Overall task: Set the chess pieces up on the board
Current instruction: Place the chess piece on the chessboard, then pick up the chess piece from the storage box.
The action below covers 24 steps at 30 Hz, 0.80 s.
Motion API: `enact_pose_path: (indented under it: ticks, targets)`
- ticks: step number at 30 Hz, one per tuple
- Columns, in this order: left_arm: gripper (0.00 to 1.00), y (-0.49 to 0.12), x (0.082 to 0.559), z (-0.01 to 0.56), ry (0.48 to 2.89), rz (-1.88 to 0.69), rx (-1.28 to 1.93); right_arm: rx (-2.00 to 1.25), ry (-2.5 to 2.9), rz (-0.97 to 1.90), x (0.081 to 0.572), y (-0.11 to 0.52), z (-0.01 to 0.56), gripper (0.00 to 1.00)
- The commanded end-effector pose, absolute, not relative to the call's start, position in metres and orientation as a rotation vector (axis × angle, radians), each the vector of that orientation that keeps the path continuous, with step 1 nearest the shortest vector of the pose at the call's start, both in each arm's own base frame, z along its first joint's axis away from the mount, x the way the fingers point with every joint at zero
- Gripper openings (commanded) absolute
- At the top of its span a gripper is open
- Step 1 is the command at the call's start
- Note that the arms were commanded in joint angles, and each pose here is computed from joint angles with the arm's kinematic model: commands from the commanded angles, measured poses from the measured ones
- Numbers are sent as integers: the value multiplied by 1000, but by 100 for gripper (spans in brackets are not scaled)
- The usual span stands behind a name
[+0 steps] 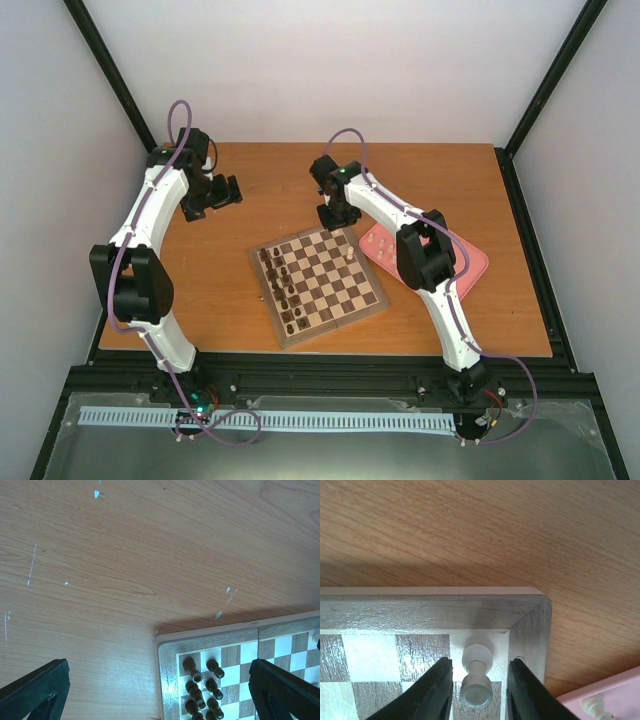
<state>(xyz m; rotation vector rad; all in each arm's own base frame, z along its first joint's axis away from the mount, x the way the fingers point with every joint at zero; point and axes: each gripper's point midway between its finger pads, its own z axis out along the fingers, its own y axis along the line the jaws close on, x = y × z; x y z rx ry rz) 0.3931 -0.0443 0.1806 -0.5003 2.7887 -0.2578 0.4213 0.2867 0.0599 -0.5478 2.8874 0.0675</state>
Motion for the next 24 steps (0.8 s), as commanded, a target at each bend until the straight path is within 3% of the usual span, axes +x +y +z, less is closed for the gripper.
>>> enact_pose_path:
  ticks: [1,7,11,14,18,24]
  targets:
    - [100,-47,395,185,2775,-259,-466,-578,2897,75,416,290,54,35]
    - [100,-46,395,187,2770,-258,-465,-611,2837,137,420,299,76,49]
    - [100,-46,394,188,2769,-254,-463,-616,2746,153,429,301,116,62]
    - [100,-46,395,187,2771,-252,-464,-569,2670,120,439,289,154,66]
    - [100,-46,396,187,2769,-256,-463,-363,2693,93,451,235,174,68]
    - [100,-47,397,185,2776,-266,-461,83,2762,-50,458,113,152,66]
